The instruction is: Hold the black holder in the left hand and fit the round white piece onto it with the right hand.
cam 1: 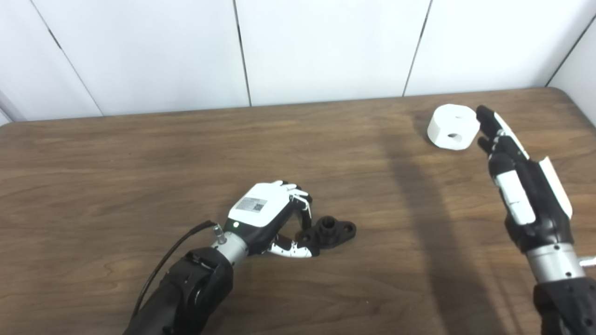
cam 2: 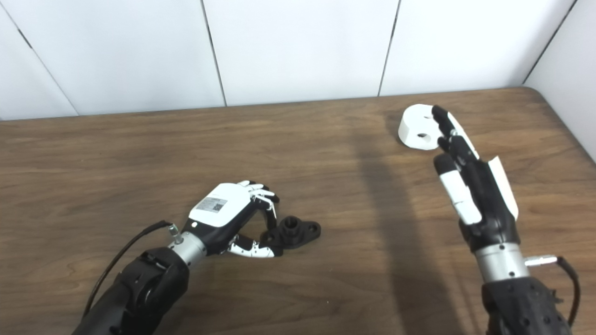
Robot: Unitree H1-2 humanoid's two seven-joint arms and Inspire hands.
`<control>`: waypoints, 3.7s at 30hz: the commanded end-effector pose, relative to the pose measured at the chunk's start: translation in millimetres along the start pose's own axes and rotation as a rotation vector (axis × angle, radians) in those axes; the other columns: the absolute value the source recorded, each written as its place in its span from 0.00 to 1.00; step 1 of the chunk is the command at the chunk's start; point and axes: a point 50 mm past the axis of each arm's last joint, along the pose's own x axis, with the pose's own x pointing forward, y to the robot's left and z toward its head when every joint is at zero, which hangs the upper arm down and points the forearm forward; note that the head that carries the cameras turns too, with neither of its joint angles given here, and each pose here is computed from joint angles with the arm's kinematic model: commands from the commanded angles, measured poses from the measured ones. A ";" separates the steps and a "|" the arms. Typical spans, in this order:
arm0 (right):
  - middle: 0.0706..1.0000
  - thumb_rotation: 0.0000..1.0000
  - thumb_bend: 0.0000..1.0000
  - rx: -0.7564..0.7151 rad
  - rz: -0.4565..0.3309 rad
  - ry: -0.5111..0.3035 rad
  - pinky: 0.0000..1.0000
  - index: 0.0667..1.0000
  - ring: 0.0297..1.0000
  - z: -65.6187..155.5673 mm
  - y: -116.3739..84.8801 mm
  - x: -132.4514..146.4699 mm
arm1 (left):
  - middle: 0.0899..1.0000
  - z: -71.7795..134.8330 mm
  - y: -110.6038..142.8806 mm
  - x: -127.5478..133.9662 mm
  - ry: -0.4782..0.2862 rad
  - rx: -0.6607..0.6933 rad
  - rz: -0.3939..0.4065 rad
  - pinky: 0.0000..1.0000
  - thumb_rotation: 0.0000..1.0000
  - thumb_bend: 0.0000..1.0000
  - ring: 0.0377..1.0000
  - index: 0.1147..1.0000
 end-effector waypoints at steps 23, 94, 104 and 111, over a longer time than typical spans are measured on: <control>0.94 0.41 0.76 -0.440 -0.076 0.018 0.92 0.86 0.96 9.9 -49.5 76.0 | 0.79 -26.6 -29.4 -30.8 0.075 -0.001 -0.209 0.94 0.05 0.51 0.89 0.42; 0.90 0.32 0.87 -0.683 0.049 0.375 0.91 0.77 0.94 -57.2 -72.7 239.9 | 0.80 -32.5 -49.9 -44.4 0.098 -0.019 -0.228 0.92 0.05 0.51 0.88 0.42; 0.90 0.31 0.87 -0.697 0.060 0.370 0.92 0.74 0.94 -55.0 -76.1 242.8 | 0.80 -32.0 -51.2 -43.3 0.102 -0.021 -0.232 0.93 0.05 0.51 0.89 0.42; 0.90 0.28 0.88 -0.703 0.092 0.386 0.92 0.72 0.94 -54.7 -74.5 245.1 | 0.80 -32.9 -51.4 -43.7 0.098 -0.014 -0.231 0.93 0.05 0.51 0.89 0.42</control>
